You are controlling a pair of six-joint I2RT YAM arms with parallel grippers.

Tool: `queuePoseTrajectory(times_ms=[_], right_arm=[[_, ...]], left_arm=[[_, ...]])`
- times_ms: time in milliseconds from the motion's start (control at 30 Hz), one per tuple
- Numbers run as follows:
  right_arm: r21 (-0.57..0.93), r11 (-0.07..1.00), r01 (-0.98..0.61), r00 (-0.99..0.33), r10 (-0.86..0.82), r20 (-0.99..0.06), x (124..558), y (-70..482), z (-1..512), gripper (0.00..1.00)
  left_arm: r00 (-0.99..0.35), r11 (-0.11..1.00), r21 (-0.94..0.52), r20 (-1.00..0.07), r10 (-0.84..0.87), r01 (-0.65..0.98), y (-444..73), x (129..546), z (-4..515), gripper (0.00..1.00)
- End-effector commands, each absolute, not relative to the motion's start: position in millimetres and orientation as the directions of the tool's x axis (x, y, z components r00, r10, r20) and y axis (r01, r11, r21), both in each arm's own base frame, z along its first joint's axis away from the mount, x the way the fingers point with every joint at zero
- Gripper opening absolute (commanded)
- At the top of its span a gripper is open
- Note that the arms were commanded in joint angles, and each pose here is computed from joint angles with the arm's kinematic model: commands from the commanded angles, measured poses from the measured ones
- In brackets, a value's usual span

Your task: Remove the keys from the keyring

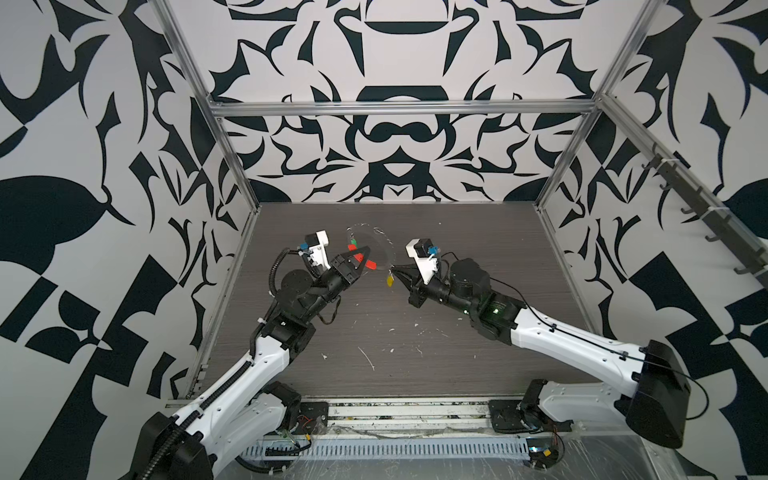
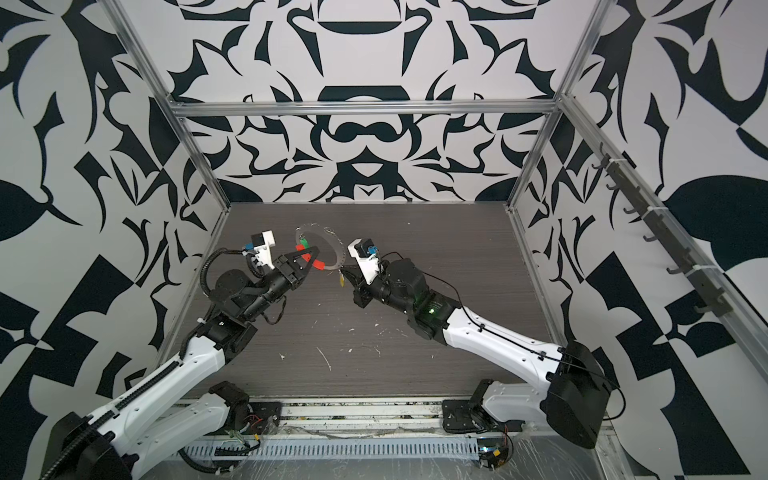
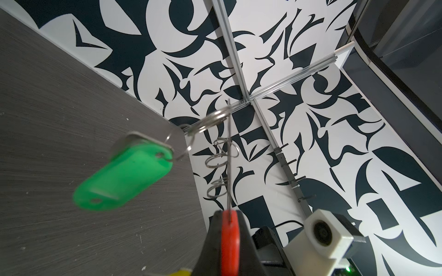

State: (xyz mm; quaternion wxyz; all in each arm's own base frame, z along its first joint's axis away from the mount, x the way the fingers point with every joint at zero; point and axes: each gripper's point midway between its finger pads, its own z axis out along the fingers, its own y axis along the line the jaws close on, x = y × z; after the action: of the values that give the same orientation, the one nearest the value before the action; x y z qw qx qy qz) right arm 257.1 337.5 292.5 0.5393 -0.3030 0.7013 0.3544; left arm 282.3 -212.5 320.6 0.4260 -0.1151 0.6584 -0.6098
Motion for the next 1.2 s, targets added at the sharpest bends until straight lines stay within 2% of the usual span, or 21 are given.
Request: queuePoseTrajectory(times_ms=[0,100,333,467,567,833,1100,1167], right_arm=[[0.153,0.549,-0.822,-0.16,0.034,-0.986,251,335,337,0.0],[0.153,0.555,-0.818,-0.154,0.044,-0.987,251,333,341,0.0],[0.167,0.559,-0.812,-0.165,0.054,-0.985,253,333,345,0.0],[0.175,0.562,-0.809,-0.18,0.046,-0.983,253,334,346,0.0],[0.177,0.567,-0.804,-0.19,0.037,-0.981,255,334,345,0.0],[0.231,0.561,-0.795,-0.264,0.024,-0.964,264,333,345,0.0],[0.352,0.55,-0.758,-0.433,-0.021,-0.901,272,325,337,0.0],[0.382,0.546,-0.746,-0.468,-0.022,-0.883,272,322,336,0.0]], left_arm=[[-0.602,0.212,-0.901,-0.413,-0.684,0.378,-211,280,328,0.0],[-0.603,0.216,-0.902,-0.413,-0.683,0.373,-210,280,326,0.01],[-0.614,0.233,-0.907,-0.411,-0.674,0.351,-210,279,317,0.28],[-0.623,0.259,-0.91,-0.412,-0.666,0.324,-207,275,304,0.39],[-0.623,0.279,-0.911,-0.411,-0.665,0.303,-203,271,295,0.45],[-0.651,0.343,-0.904,-0.422,-0.631,0.254,-198,261,274,0.48],[-0.639,0.402,-0.872,-0.482,-0.6,0.279,-191,250,270,0.64],[-0.631,0.417,-0.865,-0.492,-0.6,0.278,-188,249,268,0.71]])
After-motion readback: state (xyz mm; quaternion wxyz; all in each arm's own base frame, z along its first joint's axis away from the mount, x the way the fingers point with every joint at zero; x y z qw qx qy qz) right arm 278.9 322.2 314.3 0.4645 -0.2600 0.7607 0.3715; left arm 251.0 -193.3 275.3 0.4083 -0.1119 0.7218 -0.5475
